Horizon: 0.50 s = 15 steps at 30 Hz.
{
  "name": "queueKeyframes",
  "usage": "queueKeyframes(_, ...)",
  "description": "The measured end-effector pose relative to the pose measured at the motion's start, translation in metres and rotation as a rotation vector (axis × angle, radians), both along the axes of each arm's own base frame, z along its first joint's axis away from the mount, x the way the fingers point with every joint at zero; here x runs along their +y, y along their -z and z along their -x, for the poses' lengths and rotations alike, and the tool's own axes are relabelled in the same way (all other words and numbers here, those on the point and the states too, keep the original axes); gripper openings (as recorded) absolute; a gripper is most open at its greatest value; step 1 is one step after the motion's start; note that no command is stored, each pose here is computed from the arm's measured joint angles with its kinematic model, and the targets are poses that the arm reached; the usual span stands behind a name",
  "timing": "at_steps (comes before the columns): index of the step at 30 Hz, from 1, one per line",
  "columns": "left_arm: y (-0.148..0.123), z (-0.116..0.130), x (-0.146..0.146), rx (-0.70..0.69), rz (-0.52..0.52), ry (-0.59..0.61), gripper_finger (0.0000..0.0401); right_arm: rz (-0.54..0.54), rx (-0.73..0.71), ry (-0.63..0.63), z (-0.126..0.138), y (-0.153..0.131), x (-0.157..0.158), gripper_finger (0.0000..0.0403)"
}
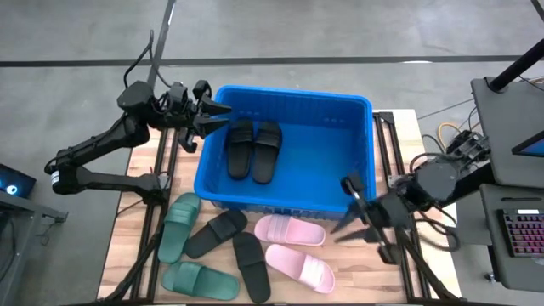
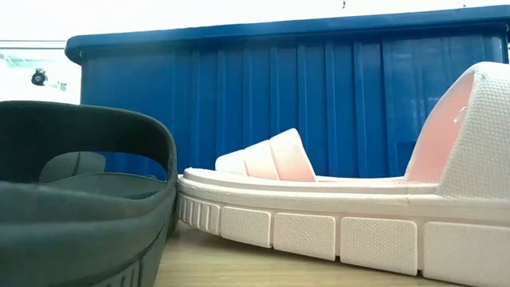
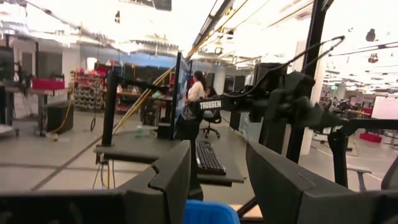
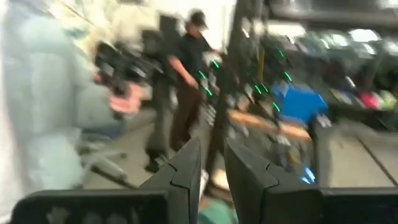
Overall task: Pick and place slides into bin
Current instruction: Put the top green slide into the blue bin
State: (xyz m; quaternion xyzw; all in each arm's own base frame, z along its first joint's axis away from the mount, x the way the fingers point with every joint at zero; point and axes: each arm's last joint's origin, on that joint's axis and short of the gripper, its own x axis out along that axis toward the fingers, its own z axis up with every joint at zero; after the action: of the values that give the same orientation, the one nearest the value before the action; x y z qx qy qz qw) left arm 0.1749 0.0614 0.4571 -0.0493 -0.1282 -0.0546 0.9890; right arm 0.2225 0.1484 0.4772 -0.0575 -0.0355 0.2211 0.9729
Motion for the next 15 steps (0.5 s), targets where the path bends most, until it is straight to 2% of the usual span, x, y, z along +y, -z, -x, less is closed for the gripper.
queueKeyframes(2,0.002,-0.001,0.000,0.025,0.013,-0.002,0.0142,-0.017,-0.036,-0.030,0.004,0.010,-0.001,0.0061)
queueKeyframes(6,0.007,-0.002,0.001,0.070,0.055,0.004,0.0142,-0.094,-0.016,-0.002,0.010,0.044,-0.013,0.0056)
queueKeyframes(11,0.009,-0.003,0.001,0.080,0.060,0.002,0.0142,-0.240,-0.121,0.121,0.021,0.077,-0.042,0.0052)
queueKeyframes(15,0.012,-0.008,0.004,0.095,0.072,-0.016,0.0142,-0.304,-0.191,0.219,0.022,0.107,-0.069,0.0052)
